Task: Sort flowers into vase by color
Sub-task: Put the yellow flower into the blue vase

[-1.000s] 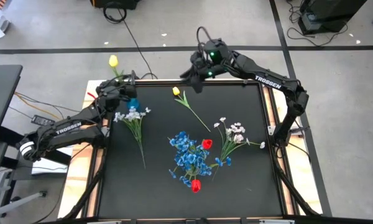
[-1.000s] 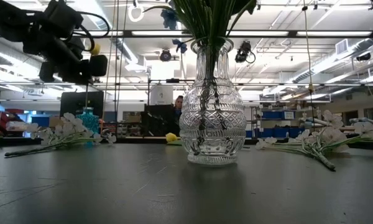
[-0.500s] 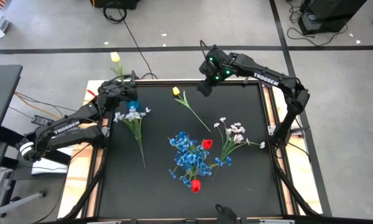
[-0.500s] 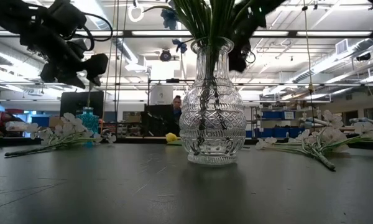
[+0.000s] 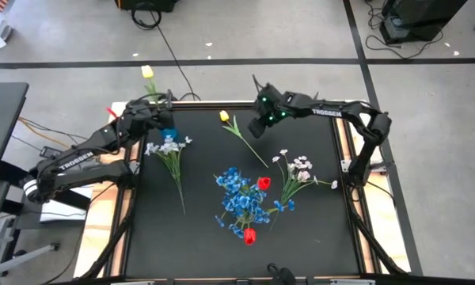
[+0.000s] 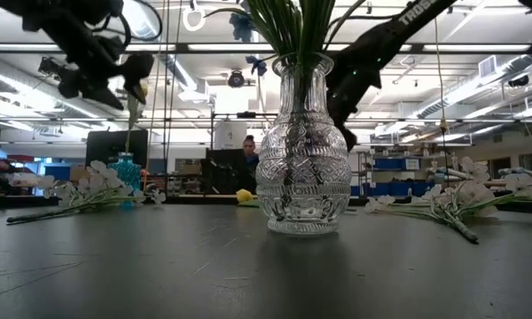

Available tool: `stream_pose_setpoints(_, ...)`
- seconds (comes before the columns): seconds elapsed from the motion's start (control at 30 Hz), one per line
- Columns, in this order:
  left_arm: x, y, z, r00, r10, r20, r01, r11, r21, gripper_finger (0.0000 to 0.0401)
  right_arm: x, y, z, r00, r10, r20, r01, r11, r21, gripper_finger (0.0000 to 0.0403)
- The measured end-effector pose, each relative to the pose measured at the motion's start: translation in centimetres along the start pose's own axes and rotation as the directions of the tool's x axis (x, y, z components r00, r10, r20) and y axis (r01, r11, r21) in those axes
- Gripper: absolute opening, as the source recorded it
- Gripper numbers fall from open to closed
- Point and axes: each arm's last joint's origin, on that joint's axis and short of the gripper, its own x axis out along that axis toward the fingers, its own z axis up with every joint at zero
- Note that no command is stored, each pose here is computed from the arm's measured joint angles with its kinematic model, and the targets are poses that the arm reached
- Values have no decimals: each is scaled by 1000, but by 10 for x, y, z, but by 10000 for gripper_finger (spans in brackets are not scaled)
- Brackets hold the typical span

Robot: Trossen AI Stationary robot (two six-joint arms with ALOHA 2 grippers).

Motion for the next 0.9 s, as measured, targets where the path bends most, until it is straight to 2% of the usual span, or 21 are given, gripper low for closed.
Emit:
stream_pose_setpoints(0.2,-18,-7,24,999,-46,18,46,999,-1,265,34,13,-1,1000,15,12,-14,999,-35,165)
stream_pose_setpoints(0.5,-31,-17,29,990,-138,1,138,990,-31,238,87,11,-7,985,15,-173,-12,1000,19,159)
stream_pose_setpoints(0.6,-32,-21,27,987,-159,-12,159,987,-37,230,99,19,-3,978,-29,-207,22,999,-35,159)
stream_pose_setpoints(0.73,-30,-26,24,984,-173,-32,171,984,-41,224,109,29,4,959,-140,-247,116,987,-111,159)
stream_pose_setpoints(0.9,-27,-33,19,982,-178,-60,175,983,-51,223,113,38,7,941,-210,-266,174,973,-151,159)
